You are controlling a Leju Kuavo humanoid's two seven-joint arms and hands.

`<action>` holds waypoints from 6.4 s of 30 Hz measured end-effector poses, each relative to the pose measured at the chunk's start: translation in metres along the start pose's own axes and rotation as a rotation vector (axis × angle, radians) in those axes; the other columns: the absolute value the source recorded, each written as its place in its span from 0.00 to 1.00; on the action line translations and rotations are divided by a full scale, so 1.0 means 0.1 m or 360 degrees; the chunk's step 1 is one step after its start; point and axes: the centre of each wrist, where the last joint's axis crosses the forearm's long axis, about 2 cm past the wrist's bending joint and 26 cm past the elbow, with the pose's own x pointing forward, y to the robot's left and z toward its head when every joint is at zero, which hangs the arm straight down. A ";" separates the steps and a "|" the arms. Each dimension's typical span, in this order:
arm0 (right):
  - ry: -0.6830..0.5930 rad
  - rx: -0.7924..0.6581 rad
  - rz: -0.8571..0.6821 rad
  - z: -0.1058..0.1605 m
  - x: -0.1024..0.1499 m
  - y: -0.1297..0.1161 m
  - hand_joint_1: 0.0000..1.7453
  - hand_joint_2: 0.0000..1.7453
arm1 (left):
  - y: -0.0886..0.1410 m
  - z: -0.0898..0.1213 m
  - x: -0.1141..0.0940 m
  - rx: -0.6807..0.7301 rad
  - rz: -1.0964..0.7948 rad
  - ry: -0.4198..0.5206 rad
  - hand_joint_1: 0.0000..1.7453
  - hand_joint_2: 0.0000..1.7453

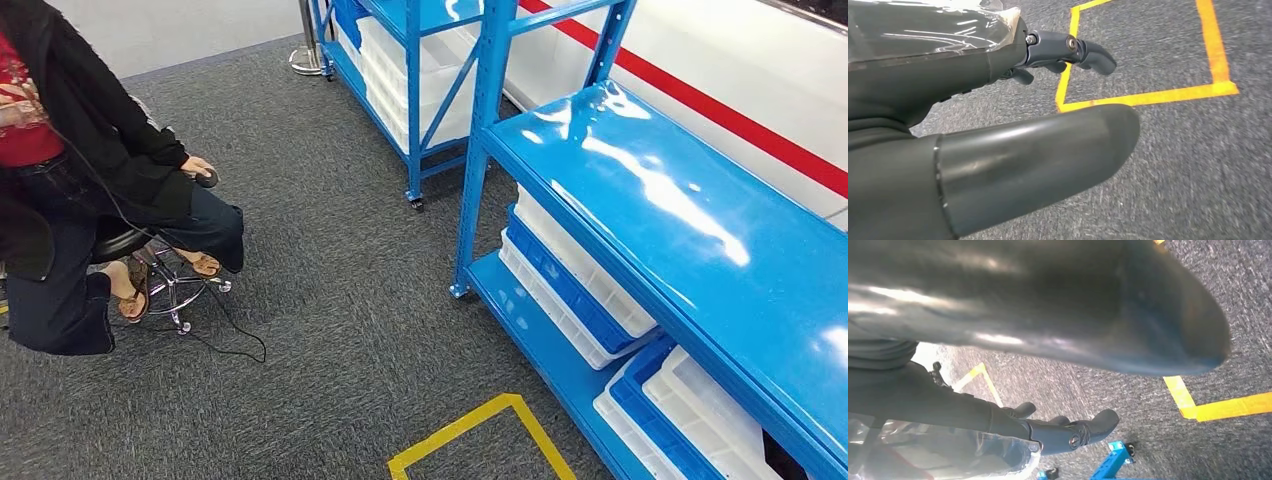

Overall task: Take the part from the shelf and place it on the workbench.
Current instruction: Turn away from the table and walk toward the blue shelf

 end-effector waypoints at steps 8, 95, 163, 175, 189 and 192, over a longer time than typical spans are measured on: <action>-0.0015 -0.0005 0.0019 -0.01 0.00 -0.01 0.00 0.00 | -0.02 0.02 -0.01 -0.0005 0.0009 0.0015 0.00 0.00; -0.0070 -0.0095 0.0097 -0.06 0.01 -0.08 0.00 0.00 | -0.02 0.02 -0.01 -0.0001 0.0025 -0.0020 0.00 0.00; -0.0029 -0.0122 0.0074 -0.06 -0.04 -0.09 0.00 0.00 | -0.02 0.01 0.02 -0.0018 -0.0032 -0.0095 0.00 0.00; -0.0040 -0.0128 0.0082 -0.07 -0.02 -0.10 0.00 0.00 | -0.03 0.02 0.03 -0.0023 -0.0030 -0.0094 0.00 0.00; -0.0038 -0.0130 0.0079 -0.07 -0.02 -0.10 0.00 0.00 | -0.04 0.02 0.03 -0.0024 -0.0030 -0.0094 0.00 0.00; -0.0038 -0.0130 0.0079 -0.07 -0.02 -0.10 0.00 0.00 | -0.04 0.02 0.03 -0.0024 -0.0030 -0.0094 0.00 0.00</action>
